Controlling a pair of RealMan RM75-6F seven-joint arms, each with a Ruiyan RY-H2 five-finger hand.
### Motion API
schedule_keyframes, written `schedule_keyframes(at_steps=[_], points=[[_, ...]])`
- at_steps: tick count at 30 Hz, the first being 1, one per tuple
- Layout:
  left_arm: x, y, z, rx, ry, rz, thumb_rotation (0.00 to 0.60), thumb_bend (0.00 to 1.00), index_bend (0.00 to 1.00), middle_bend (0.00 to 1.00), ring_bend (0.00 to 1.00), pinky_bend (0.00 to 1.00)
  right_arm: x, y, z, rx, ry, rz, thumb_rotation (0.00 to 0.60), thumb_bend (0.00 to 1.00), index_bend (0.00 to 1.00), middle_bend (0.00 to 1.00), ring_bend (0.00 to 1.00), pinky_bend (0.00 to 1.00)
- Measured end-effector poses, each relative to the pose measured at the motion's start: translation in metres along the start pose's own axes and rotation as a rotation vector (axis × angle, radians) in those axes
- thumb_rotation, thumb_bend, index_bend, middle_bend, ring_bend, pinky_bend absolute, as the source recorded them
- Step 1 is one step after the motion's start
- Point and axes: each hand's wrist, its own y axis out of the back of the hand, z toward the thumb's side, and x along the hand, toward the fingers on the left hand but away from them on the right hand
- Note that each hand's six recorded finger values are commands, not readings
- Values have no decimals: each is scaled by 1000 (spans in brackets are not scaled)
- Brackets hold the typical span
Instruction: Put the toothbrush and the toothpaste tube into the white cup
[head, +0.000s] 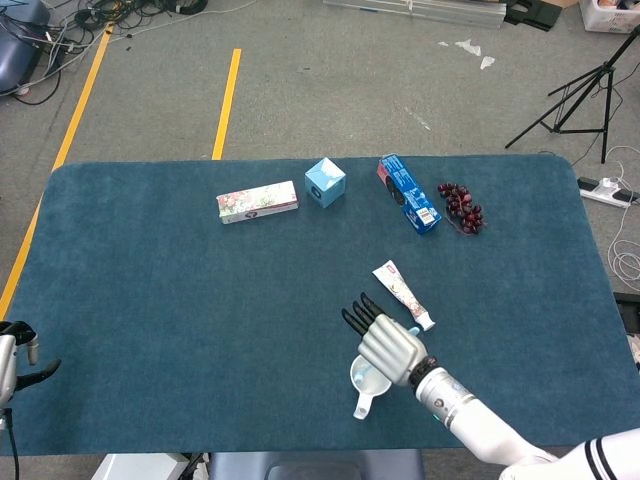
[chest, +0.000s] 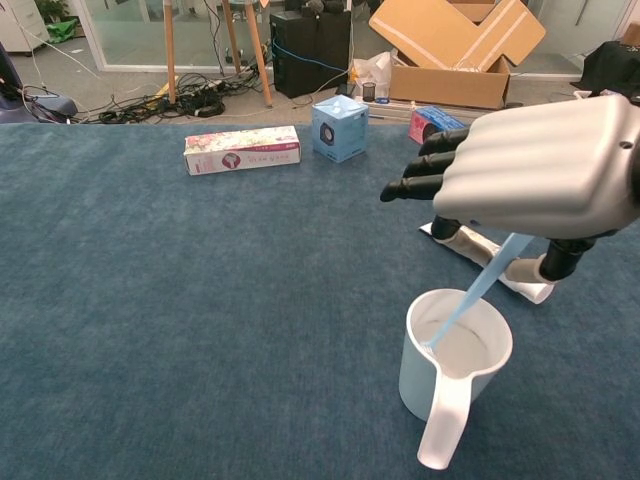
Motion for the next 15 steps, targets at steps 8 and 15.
schedule_keyframes(at_steps=[8,15], points=[[0,1,0,-2,0,4,600,0,789,507,378,369,-3,3,6,-17,20,-12,600,245,589,18,0,0],[0,2,0,-4,1,7,600,0,789,508,378,369,-5,7,11,-29,40,-36,600,215,484,18,0,0]])
